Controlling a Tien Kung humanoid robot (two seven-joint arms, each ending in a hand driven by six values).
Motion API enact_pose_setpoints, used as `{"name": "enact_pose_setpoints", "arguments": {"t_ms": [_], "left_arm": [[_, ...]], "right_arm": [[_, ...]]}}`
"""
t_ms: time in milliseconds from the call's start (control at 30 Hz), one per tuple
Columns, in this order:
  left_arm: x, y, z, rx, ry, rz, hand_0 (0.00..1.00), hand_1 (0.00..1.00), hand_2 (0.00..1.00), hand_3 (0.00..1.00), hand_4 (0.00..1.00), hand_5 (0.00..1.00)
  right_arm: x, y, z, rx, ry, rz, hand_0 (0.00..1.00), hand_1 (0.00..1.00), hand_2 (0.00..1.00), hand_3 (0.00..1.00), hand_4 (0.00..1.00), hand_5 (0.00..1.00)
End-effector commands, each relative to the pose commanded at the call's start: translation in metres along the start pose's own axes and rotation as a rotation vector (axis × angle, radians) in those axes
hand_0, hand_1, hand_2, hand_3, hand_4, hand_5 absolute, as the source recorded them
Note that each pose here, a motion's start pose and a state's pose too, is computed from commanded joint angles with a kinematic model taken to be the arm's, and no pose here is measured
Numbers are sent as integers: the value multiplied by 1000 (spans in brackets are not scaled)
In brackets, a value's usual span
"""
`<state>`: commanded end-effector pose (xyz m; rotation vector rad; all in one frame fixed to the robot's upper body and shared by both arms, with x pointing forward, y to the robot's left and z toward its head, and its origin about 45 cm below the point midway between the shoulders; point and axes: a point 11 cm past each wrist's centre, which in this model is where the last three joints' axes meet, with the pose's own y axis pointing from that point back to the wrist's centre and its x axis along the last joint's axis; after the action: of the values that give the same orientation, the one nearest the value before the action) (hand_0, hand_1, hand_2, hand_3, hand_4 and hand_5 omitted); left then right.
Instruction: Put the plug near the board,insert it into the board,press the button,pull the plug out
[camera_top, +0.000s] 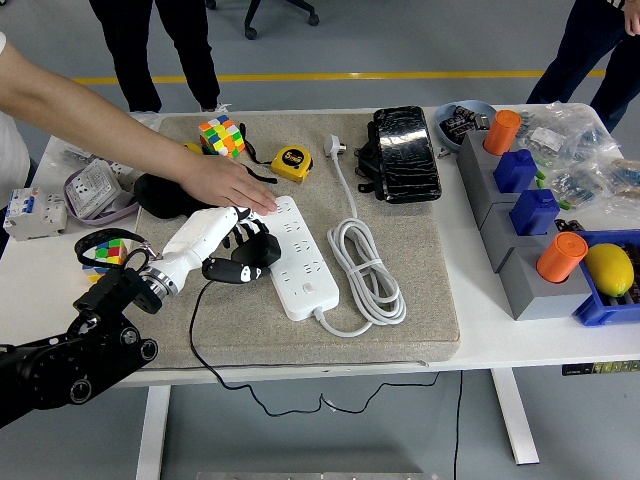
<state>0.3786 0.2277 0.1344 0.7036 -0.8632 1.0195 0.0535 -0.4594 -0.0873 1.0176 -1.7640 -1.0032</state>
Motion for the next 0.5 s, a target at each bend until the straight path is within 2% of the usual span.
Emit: {"name": "enact_pose_setpoints", "arguments": {"t_ms": [500], "left_arm": [[-1,0,-2,7,-6,1,281,422,459,549,791,2]], "right_arm": [[0,0,-1,3,-1,-1,579,657,643,549,930,500]]}}
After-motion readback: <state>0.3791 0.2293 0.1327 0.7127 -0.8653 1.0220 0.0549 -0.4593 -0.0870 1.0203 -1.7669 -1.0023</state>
